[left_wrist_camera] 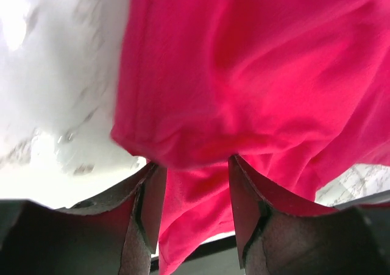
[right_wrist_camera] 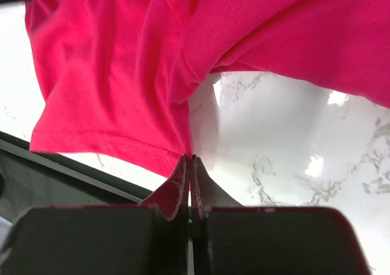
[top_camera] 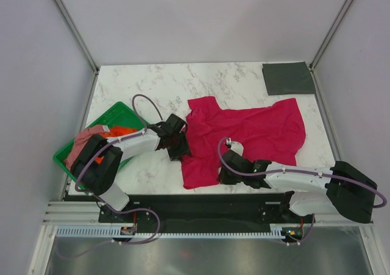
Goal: Fold and stack the t-shirts
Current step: Flatten the tshirt out
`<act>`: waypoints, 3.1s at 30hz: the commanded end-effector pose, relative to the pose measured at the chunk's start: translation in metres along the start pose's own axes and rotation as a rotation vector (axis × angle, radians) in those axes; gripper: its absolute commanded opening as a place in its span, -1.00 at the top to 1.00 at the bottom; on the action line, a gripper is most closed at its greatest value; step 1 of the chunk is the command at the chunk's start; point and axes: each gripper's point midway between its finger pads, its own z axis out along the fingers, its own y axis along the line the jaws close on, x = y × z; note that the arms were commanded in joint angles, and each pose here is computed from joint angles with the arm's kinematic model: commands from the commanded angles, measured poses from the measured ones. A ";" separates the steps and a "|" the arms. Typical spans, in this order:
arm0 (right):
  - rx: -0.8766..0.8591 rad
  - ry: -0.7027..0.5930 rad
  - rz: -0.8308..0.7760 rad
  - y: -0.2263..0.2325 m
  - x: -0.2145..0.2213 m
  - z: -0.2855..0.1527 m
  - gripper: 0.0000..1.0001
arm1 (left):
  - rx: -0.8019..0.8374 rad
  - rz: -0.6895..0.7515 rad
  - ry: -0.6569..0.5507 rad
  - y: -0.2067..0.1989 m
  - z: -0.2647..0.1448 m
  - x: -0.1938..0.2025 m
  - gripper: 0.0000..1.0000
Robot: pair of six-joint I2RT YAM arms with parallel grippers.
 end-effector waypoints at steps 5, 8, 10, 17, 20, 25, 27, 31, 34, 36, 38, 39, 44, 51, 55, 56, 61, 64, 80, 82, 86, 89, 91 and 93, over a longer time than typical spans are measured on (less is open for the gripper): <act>0.055 -0.006 -0.025 -0.017 0.002 -0.007 1.00 | -0.059 0.123 -0.060 -0.007 0.022 -0.046 -0.04; 0.077 -0.009 -0.025 -0.020 0.001 -0.005 1.00 | -0.066 0.139 -0.076 -0.010 0.027 -0.064 -0.04; 0.083 -0.010 -0.025 -0.019 0.000 -0.004 1.00 | -0.073 0.144 -0.070 -0.009 0.030 -0.070 -0.04; 0.071 -0.031 -0.019 0.001 -0.013 0.007 0.82 | -0.103 0.223 -0.084 -0.012 -0.010 -0.089 -0.12; 0.050 -0.026 -0.019 0.008 -0.014 0.004 0.62 | -0.101 0.239 -0.074 -0.001 -0.043 -0.065 -0.12; 0.006 -0.037 -0.016 0.017 -0.020 -0.009 0.43 | 0.071 0.208 -0.019 -0.010 -0.065 -0.006 -0.10; -0.004 -0.039 -0.019 0.020 -0.022 -0.016 0.38 | 0.136 0.166 -0.003 -0.010 -0.066 0.013 -0.10; -0.051 -0.072 -0.005 0.031 -0.033 -0.032 0.32 | 0.218 0.098 0.005 -0.009 -0.058 0.031 -0.10; -0.056 -0.083 -0.003 0.032 -0.036 -0.039 0.31 | 0.249 0.077 0.021 -0.008 -0.052 0.038 -0.09; -0.053 -0.091 -0.004 0.031 -0.038 -0.042 0.31 | 0.244 0.063 0.033 -0.004 -0.045 0.042 -0.08; -0.062 -0.105 0.001 0.032 -0.041 -0.046 0.30 | 0.235 0.067 0.051 -0.001 -0.037 0.047 -0.06; -0.058 -0.111 0.000 0.032 -0.042 -0.047 0.30 | 0.232 0.069 0.058 0.000 -0.034 0.048 -0.05; -0.047 -0.132 0.009 0.030 -0.047 -0.051 0.30 | 0.176 0.051 0.106 0.013 -0.021 0.064 0.06; 0.028 -0.145 0.069 0.015 -0.060 -0.055 0.24 | 0.136 0.056 0.173 0.015 -0.012 0.087 0.33; 0.048 -0.181 0.103 0.007 -0.084 -0.064 0.24 | 0.087 0.040 0.174 0.031 -0.007 0.096 0.41; 0.064 -0.182 0.108 0.002 -0.086 -0.065 0.24 | 0.080 0.042 0.173 0.033 -0.006 0.096 0.52; 0.137 -0.193 0.274 -0.027 -0.112 -0.073 0.07 | 0.111 0.072 0.145 0.020 -0.013 0.087 0.95; 0.201 -0.183 0.423 -0.058 -0.125 -0.073 0.03 | 0.144 0.167 0.072 -0.001 -0.025 0.065 0.95; 0.751 -0.262 0.809 -0.272 -0.149 -0.137 -0.06 | 0.176 0.356 -0.131 -0.013 -0.092 0.004 0.96; 0.793 -0.265 0.784 -0.280 -0.158 -0.141 -0.06 | 0.158 0.365 -0.162 -0.011 -0.099 -0.001 0.95; 0.886 -0.281 0.740 -0.300 -0.176 -0.144 -0.08 | 0.084 0.378 -0.209 0.004 -0.106 -0.011 0.95; 0.887 -0.301 0.724 -0.305 -0.192 -0.141 -0.08 | 0.034 0.374 -0.245 0.017 -0.112 -0.023 0.95; 0.880 -0.302 0.690 -0.306 -0.208 -0.142 -0.08 | 0.022 0.350 -0.282 0.024 -0.122 -0.037 0.96; 0.833 -0.317 0.650 -0.300 -0.227 -0.143 -0.08 | 0.017 0.338 -0.316 0.029 -0.135 -0.050 0.95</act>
